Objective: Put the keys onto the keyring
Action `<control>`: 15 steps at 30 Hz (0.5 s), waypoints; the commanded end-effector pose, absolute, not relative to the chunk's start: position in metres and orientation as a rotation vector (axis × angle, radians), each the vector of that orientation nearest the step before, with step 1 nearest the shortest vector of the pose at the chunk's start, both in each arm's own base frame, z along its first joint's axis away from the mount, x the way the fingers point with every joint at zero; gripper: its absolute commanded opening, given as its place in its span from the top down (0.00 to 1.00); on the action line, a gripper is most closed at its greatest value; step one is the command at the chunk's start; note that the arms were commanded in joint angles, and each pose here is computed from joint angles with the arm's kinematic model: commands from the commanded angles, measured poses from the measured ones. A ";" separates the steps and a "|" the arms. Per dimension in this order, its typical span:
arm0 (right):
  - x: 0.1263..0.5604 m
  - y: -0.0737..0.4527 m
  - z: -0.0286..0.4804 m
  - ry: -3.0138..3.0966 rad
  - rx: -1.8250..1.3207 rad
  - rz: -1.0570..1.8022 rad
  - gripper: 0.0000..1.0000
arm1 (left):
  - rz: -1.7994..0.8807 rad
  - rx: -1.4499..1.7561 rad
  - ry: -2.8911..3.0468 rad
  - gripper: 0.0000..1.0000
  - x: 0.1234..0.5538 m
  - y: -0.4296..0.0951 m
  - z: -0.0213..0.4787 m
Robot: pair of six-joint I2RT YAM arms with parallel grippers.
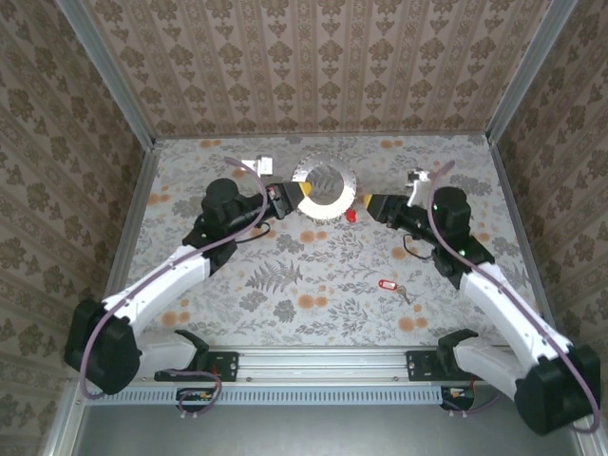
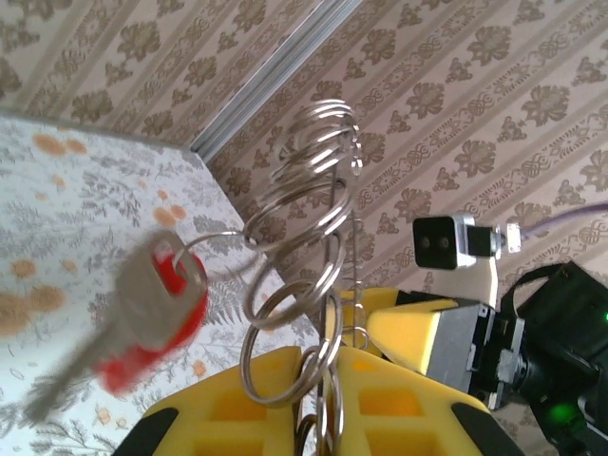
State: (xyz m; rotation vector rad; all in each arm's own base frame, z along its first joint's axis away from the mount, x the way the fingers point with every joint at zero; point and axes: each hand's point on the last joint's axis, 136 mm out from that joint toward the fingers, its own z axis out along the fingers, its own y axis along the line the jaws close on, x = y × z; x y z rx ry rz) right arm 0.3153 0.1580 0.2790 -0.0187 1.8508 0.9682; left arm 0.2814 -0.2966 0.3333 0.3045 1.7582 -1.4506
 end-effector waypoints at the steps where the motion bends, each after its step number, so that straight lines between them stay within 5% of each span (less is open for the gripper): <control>1: 0.316 0.122 0.264 1.754 0.008 0.699 0.63 | -1.380 0.446 1.708 1.00 0.269 -0.291 0.363; 5: 0.289 0.142 0.287 1.537 -0.294 0.690 0.74 | -1.380 0.501 1.702 1.00 0.265 -0.294 0.372; 15: 0.253 0.203 0.287 1.287 -0.770 0.451 0.83 | -1.357 0.596 1.723 1.00 0.264 -0.300 0.379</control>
